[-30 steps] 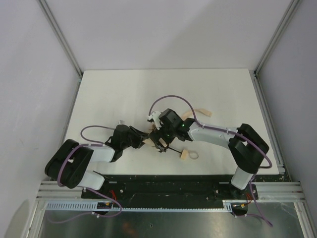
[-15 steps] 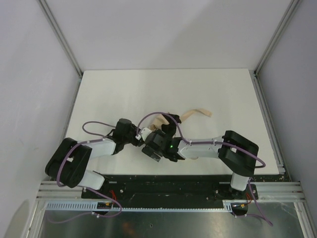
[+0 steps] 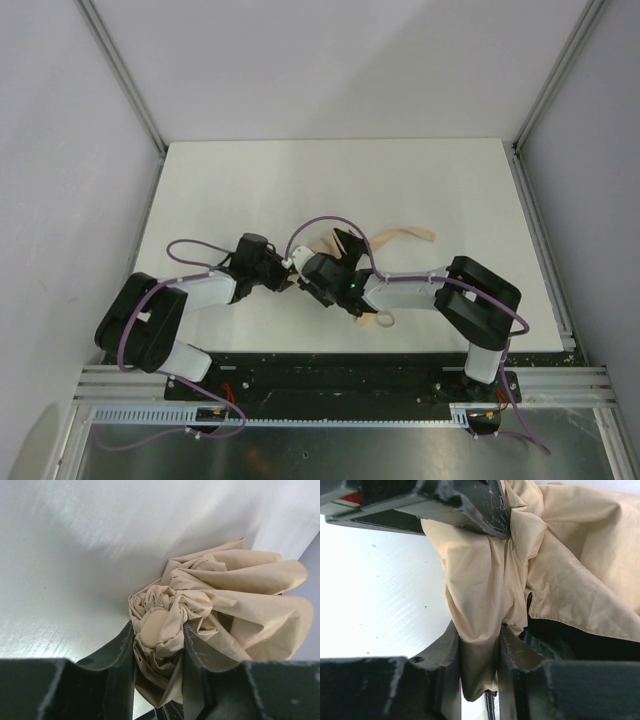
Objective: Put away the umbrella
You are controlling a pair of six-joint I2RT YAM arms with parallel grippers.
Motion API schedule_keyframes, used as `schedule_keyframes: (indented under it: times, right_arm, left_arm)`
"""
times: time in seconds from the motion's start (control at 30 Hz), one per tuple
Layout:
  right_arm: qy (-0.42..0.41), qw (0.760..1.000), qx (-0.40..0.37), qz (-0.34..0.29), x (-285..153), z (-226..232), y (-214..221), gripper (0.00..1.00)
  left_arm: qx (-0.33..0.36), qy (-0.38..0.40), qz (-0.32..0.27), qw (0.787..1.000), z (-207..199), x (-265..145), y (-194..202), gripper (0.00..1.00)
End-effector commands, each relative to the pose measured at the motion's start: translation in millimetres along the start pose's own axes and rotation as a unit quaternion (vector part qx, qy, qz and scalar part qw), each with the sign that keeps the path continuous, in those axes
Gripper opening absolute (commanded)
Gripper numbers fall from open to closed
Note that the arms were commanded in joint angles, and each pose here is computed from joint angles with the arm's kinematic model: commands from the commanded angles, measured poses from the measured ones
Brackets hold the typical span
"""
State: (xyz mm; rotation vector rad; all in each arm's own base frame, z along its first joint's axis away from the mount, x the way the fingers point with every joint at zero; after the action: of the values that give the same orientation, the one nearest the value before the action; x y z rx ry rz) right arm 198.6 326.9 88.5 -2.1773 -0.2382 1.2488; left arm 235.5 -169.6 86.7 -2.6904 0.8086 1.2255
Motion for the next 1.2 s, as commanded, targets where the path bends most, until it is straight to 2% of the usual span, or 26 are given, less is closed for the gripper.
schedule_keyframes:
  times: [0.0,0.07,0.27,0.33,0.57,0.7,0.83,1.17]
  right_arm:
    - [-0.157,0.980,0.113,0.046,10,32,54,0.01]
    - [-0.198,0.969,0.141,0.047,8,38,65,0.00]
    - [-0.293,0.928,0.226,0.044,9,40,86,0.00]
    - [-0.309,0.915,0.256,0.049,11,35,92,0.00]
    - [-0.364,0.859,0.356,0.051,20,23,106,0.00]
    - [-0.371,0.837,0.400,0.047,26,13,111,0.00]
    - [-0.383,0.815,0.434,0.039,31,8,115,0.00]
    - [-0.392,0.811,0.433,0.020,33,10,121,0.00]
  left_arm:
    - [0.028,-0.087,-0.004,0.996,29,-2,1,0.02]
    - [0.036,-0.075,-0.007,0.997,21,-3,0,0.13]
    - [0.069,-0.021,-0.025,0.997,-4,-16,-2,0.85]
    - [0.077,0.001,-0.029,0.997,-10,-25,-3,0.96]
    - [0.077,0.046,-0.013,0.996,-12,-49,1,0.99]
    - [0.041,0.037,0.003,0.998,-1,-51,5,0.99]
    - [0.043,0.048,0.011,0.998,-5,-44,9,0.99]
    - [0.044,0.087,-0.024,0.995,-7,-15,17,0.98]
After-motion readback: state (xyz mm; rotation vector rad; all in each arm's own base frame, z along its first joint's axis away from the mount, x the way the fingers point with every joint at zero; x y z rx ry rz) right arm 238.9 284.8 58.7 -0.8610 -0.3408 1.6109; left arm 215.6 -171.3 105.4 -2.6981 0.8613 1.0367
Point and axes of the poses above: each gripper's point midway between its finger pads, its own x axis out along the fingers, its own z axis along the line the jaws close on, y = z × x, the point moved 8 cm from there along -x, back along the fingers, and after that the axes turned 14 degrees about -x, right-handed, at the moved point
